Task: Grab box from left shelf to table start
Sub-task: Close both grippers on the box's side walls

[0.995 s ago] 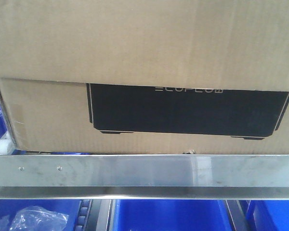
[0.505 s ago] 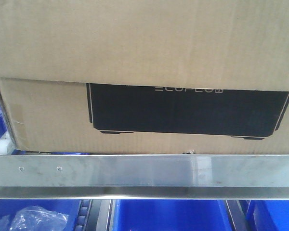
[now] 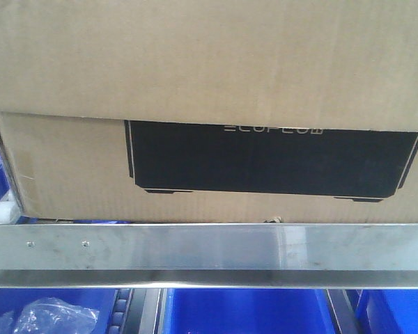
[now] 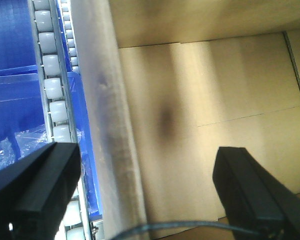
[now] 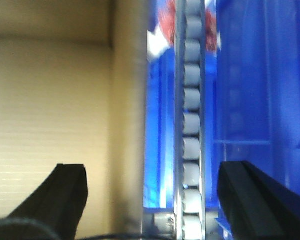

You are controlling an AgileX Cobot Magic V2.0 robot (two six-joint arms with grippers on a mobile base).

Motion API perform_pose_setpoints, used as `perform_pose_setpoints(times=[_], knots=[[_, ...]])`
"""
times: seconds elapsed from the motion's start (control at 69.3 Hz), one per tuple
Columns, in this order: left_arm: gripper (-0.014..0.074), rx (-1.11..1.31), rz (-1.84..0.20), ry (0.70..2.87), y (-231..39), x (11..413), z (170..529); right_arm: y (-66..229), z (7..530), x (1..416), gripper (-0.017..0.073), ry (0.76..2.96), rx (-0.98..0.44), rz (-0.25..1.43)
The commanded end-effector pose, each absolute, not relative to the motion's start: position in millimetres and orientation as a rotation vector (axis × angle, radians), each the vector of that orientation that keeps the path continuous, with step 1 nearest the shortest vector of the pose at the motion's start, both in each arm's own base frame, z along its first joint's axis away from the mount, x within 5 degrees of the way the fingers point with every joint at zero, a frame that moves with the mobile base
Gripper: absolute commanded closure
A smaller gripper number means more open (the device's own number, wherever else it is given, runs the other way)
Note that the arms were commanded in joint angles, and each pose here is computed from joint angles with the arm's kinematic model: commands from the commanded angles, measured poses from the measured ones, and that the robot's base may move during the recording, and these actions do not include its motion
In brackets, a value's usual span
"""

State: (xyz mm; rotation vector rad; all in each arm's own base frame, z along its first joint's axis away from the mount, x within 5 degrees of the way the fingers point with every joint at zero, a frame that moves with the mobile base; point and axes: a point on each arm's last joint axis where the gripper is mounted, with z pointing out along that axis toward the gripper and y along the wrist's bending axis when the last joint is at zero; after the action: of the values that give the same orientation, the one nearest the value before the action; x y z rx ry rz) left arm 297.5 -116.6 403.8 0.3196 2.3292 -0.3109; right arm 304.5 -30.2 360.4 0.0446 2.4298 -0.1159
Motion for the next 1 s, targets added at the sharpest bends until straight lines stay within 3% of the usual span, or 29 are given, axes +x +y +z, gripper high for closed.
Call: perform_pose_setpoints(times=[0.0,0.115,0.245,0.505,0.534,0.981], knots=[[0.0150,0.286,-0.341,2.213,-113.3,291.5,428.5,-33.5,380.5,305.7,-0.0064,2.315,0.039,-0.147],[0.0188,0.286,-0.341,2.213,-113.3,291.5,428.5,-33.8,378.0,308.0,-0.0064,2.322,0.039,-0.146],[0.0310,0.286,-0.341,2.213,-113.3,291.5,428.5,-33.8,377.6,308.7,-0.0013,2.320,0.038,-0.146],[0.0692,0.286,-0.341,2.213,-113.3,291.5,428.5,-33.8,377.5,308.6,0.0466,2.322,0.038,-0.146],[0.0697,0.286,-0.341,2.213,-113.3,291.5,428.5,-33.8,377.5,308.6,0.0524,2.322,0.038,-0.146],[0.0685,0.281,-0.348,2.175,-113.8,291.9,432.4,-33.8,382.6,307.9,0.0505,2.314,0.039,-0.147]])
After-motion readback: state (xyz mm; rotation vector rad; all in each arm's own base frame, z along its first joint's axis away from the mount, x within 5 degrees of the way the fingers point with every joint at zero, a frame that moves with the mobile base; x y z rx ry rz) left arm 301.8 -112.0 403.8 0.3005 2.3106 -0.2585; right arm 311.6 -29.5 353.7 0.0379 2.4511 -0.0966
